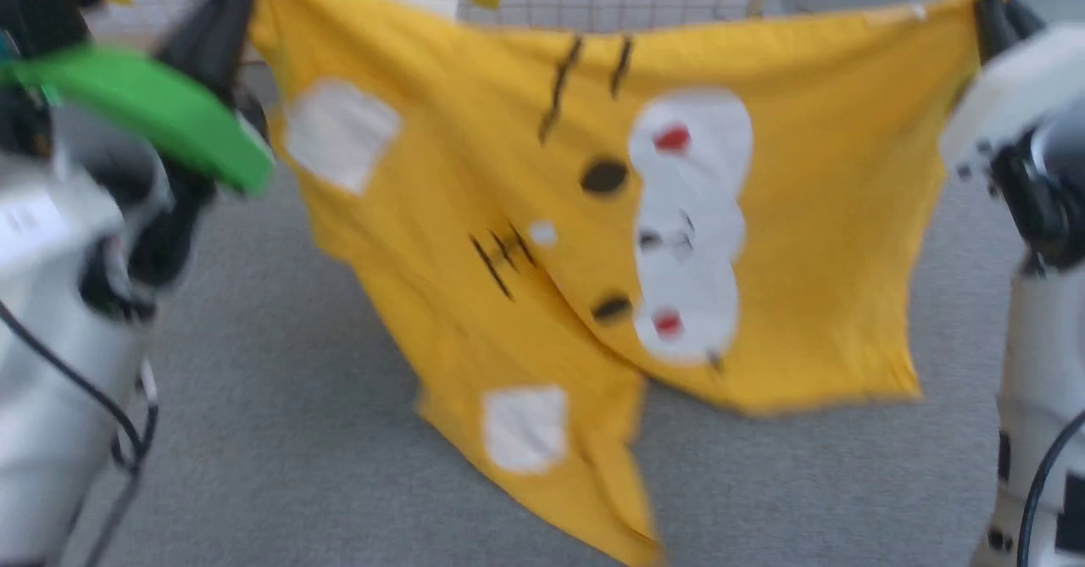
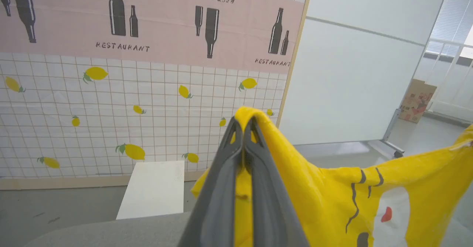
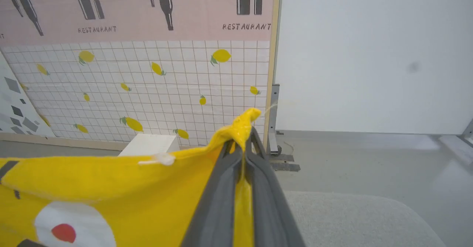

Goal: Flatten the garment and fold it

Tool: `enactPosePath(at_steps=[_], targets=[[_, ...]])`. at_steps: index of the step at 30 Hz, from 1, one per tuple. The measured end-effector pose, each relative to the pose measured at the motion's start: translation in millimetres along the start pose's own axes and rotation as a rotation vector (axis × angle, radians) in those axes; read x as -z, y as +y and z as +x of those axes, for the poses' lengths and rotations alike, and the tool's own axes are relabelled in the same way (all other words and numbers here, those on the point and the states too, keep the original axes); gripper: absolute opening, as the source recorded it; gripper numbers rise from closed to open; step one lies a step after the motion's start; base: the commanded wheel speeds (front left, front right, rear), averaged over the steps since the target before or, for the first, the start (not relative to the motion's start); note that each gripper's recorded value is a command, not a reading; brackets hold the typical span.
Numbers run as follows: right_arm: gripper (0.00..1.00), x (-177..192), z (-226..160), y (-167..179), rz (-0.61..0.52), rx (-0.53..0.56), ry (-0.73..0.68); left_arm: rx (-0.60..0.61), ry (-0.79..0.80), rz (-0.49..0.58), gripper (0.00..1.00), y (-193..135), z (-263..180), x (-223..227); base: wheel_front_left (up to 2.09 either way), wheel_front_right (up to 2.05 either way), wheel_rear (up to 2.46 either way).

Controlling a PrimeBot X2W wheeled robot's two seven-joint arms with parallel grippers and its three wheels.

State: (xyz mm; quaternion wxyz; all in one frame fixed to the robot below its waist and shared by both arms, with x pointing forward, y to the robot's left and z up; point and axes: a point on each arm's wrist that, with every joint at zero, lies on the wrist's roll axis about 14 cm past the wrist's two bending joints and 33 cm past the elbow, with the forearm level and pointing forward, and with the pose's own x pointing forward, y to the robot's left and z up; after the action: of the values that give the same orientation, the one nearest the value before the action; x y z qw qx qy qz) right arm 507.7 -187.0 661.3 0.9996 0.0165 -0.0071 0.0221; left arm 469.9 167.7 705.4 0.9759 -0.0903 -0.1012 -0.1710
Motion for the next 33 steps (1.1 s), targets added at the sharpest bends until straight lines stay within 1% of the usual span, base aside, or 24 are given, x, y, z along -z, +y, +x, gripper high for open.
enactPosePath(at_steps=[4,5,7,9,10,11,13,18,23,28,33], targets=[[0.0,-44,5,-3,-0.016,0.015,-0.075,0.009,-0.066,-0.033,0.0,-7,33,-43,0.0,0.0,0.0],[0.0,-55,5,-8,-0.015,0.03,-0.1,0.01,-0.08,-0.029,0.0,-9,40,-53,0.0,0.0,0.0],[0.0,-75,5,-19,-0.018,0.061,-0.147,0.011,-0.12,0.015,0.0,-11,50,-73,0.0,0.0,0.0],[0.0,-98,5,-29,-0.022,0.092,-0.206,-0.003,-0.229,0.059,0.0,-12,59,-108,0.0,0.0,0.0],[0.0,-104,5,-31,-0.022,0.096,-0.22,-0.01,-0.27,0.066,0.0,-13,61,-120,0.0,0.0,0.0],[0.0,-111,7,-33,-0.022,0.099,-0.232,-0.02,-0.345,0.074,0.0,-14,64,-141,0.0,0.0,0.0],[0.0,-118,13,-34,-0.023,0.103,-0.242,-0.031,-0.388,0.056,0.0,-13,71,-157,0.0,0.0,0.0],[0.0,-114,32,-32,-0.036,0.097,-0.211,-0.046,-0.332,0.044,0.0,-4,95,-138,0.0,0.0,0.0],[0.0,-107,51,-31,-0.054,0.093,-0.189,-0.053,-0.314,0.033,0.0,7,113,-124,0.0,0.0,0.0],[0.0,-95,69,-37,-0.061,0.108,-0.168,-0.062,-0.298,0.015,0.0,21,129,-106,0.0,0.0,0.0],[0.0,-97,92,-41,-0.083,0.123,-0.2,-0.051,-0.326,0.0,0.0,32,149,-103,0.0,0.0,0.0]])
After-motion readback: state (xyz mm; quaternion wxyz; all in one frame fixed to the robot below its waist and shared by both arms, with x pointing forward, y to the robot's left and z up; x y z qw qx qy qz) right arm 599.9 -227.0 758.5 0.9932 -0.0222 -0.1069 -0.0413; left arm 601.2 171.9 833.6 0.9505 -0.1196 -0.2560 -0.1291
